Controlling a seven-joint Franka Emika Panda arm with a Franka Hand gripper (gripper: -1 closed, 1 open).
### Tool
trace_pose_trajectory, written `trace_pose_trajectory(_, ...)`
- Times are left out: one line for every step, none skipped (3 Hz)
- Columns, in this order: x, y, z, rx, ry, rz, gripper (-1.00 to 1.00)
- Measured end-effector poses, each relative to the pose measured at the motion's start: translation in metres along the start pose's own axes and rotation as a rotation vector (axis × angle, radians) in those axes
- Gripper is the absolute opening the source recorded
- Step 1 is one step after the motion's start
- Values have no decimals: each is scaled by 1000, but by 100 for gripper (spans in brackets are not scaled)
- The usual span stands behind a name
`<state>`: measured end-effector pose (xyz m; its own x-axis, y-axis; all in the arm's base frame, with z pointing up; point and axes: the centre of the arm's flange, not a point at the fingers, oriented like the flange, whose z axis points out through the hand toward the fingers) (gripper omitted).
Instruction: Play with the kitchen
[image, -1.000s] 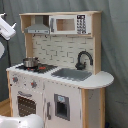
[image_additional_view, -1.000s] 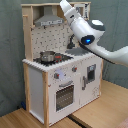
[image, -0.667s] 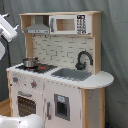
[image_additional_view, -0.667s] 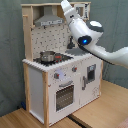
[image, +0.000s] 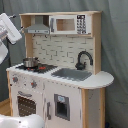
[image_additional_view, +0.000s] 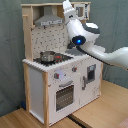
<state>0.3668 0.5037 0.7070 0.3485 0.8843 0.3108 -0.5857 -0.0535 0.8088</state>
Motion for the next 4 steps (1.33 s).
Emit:
trace_pose_trajectory(-10, -16, 19, -13, -85, 65, 100)
trace_pose_trajectory(-25, -30, 48, -36, -174, 131, 100)
trace_pose_trajectory(-31, -44, 74, -46, -226, 180, 100)
trace_pose_trajectory(-30, -45, 75, -45, -229, 183, -100)
